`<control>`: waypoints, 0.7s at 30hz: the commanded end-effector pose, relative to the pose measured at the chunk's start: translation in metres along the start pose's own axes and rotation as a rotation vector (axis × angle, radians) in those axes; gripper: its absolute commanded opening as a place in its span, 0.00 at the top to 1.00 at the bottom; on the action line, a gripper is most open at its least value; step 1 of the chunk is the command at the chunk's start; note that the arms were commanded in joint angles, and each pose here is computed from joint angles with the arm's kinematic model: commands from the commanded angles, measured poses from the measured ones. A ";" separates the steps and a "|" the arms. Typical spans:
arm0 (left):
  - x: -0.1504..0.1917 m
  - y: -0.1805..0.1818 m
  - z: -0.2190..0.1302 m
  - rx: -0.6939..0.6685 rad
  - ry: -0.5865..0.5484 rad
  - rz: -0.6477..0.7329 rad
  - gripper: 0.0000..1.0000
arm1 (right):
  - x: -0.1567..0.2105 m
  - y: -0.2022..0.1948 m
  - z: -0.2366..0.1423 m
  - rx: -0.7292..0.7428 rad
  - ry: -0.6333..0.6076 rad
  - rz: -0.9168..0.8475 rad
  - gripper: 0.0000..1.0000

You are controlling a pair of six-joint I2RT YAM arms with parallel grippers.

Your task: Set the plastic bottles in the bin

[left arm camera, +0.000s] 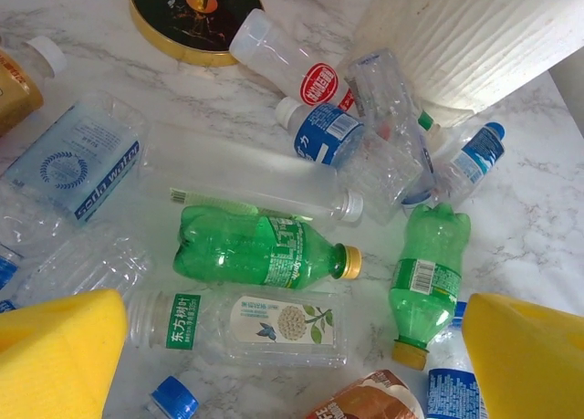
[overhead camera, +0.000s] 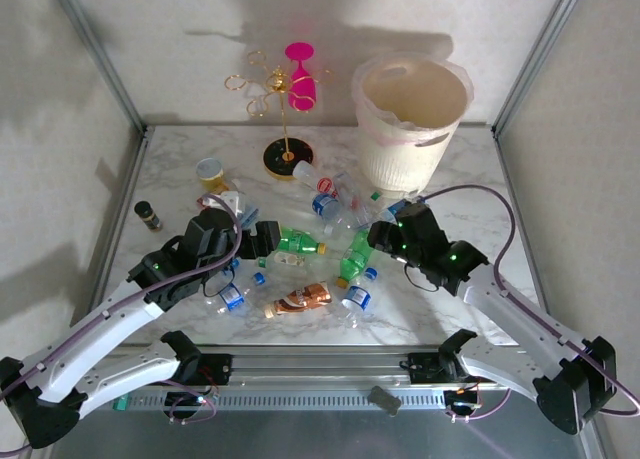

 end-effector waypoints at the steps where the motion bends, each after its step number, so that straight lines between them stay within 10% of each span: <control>1: 0.002 -0.003 -0.002 0.039 -0.009 -0.005 0.06 | -0.016 -0.017 0.014 -0.030 -0.052 0.173 0.30; 5: 0.006 -0.002 -0.004 0.046 -0.008 0.002 0.05 | -0.036 -0.024 0.032 -0.156 -0.067 0.341 0.29; 21: 0.003 0.001 -0.018 0.060 -0.056 0.021 0.02 | -0.073 -0.022 0.133 0.074 -0.046 0.519 0.08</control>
Point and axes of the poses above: each hand's point on the last joint's axis, 136 mm out from that joint toward the fingers, its own z axis out along the fingers, its own y axis along the line the jaws close on, x = y × z, the point moved 5 cm from there along -z, back along the fingers, and after that the axes turned 15 degrees about z, right-handed, at the moved point
